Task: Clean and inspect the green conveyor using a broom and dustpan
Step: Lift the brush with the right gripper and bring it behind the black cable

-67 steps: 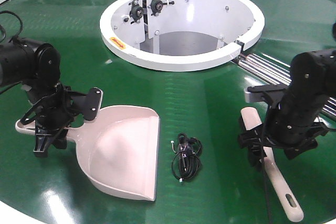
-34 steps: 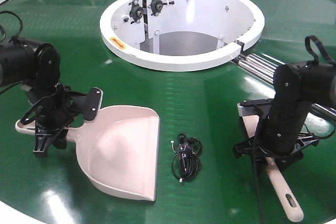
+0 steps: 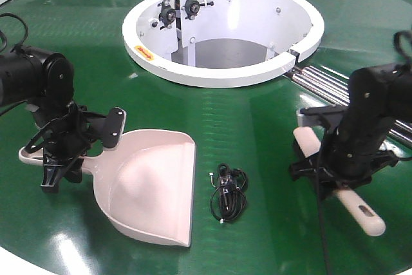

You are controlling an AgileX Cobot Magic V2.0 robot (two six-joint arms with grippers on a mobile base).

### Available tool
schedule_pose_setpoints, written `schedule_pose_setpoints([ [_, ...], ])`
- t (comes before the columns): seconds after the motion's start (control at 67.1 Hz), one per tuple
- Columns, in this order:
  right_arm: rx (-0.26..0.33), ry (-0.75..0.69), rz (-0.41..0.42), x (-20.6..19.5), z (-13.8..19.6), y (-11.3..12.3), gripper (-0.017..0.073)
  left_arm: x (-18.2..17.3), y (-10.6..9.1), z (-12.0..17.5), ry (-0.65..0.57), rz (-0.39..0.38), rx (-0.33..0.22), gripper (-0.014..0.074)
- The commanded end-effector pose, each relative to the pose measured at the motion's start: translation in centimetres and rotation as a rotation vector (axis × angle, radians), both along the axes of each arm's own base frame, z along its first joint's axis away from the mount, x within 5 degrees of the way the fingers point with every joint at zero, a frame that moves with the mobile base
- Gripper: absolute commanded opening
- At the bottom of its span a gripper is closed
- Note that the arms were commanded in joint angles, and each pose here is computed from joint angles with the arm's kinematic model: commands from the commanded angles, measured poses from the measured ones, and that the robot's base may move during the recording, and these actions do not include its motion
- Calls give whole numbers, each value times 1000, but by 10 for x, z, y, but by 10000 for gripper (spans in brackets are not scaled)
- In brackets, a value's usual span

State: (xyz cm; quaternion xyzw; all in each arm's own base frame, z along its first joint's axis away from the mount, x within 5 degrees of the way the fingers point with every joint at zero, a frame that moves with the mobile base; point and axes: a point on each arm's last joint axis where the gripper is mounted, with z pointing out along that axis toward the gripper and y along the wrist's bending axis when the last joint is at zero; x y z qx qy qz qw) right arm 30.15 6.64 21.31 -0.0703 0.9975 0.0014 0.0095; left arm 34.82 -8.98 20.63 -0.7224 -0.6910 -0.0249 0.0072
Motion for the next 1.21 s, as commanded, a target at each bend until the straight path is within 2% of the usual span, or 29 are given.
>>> schedule_pose_setpoints([
  [0.0, 19, -136, 0, -6, 39, -2, -8, -2, -4, 20, -44, -6, -26, -7],
  [0.223, 35, -183, 15, -35, 64, -1, -5, -2, -4, 20, -44, -6, -26, -7],
  [0.477, 67, -185, 51, -77, 54, 19, -5, -2, -4, 20, -44, -6, -26, -7],
  [0.596, 82, -186, 39, -90, 48, 28, -5, -2, -4, 20, -44, -6, -26, -7],
  [0.864, 79, -75, 56, -90, 30, 48, -5, -2, -4, 20, -44, -6, -26, -7],
  [1.191, 76, -3, 22, -58, 12, 68, -5, -2, -4, 20, -44, -6, -26, -7],
])
